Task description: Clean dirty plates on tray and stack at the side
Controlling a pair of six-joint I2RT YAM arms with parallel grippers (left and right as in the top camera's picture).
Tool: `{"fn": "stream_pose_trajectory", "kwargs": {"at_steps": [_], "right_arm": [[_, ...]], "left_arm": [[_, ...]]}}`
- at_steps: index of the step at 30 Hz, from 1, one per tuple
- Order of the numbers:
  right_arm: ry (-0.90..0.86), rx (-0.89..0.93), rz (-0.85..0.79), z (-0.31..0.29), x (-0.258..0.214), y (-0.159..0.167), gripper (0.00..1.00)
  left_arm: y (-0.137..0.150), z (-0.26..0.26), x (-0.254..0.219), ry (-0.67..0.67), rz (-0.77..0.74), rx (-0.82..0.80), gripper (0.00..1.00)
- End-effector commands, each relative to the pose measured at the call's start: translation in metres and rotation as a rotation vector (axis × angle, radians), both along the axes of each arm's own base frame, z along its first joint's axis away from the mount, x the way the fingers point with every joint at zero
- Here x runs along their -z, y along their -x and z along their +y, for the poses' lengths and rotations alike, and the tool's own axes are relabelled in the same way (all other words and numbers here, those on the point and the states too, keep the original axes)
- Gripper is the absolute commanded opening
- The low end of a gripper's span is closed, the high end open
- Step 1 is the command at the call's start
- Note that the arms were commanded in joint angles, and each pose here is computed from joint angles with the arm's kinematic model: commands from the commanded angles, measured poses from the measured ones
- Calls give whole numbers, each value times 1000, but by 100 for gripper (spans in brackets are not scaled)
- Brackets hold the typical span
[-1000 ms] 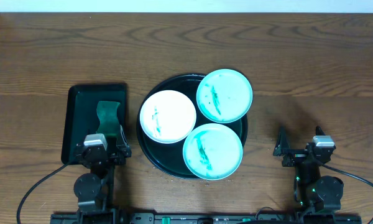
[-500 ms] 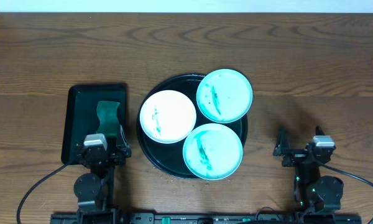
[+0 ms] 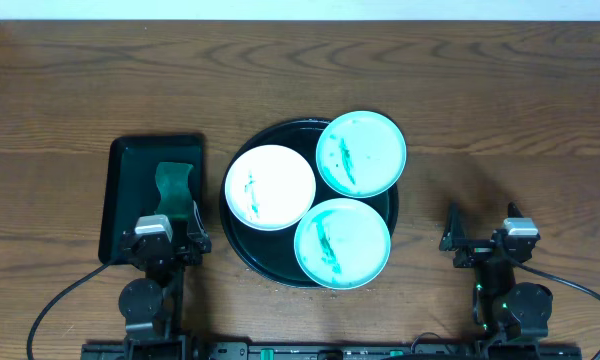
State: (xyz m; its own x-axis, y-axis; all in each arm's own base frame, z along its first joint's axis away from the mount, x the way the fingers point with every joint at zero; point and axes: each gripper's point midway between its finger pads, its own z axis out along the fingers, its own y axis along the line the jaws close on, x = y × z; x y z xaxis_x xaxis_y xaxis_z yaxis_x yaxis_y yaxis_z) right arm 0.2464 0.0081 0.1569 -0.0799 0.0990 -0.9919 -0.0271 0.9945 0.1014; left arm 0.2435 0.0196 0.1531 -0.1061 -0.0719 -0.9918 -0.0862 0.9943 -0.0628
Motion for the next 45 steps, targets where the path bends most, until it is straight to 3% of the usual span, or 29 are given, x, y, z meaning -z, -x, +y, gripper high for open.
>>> {"fn": "stream_pose_trajectory", "kwargs": {"at_steps": [1, 19, 29, 37, 45], "right_arm": [[5, 2, -2, -1, 0, 0, 99], [1, 6, -19, -2, -4, 0, 99], [-2, -73, -88, 12, -27, 2, 99], [51, -106, -117, 17, -87, 5, 99], [63, -194, 71, 32, -126, -24, 99]], "left_arm": [[0, -2, 17, 1, 45, 8, 88], [0, -4, 16, 10, 40, 19, 88], [0, -6, -26, 3, -40, 32, 88], [-4, -9, -64, 18, 89, 49, 88], [-18, -8, -107, 30, 279, 52, 88]]}}
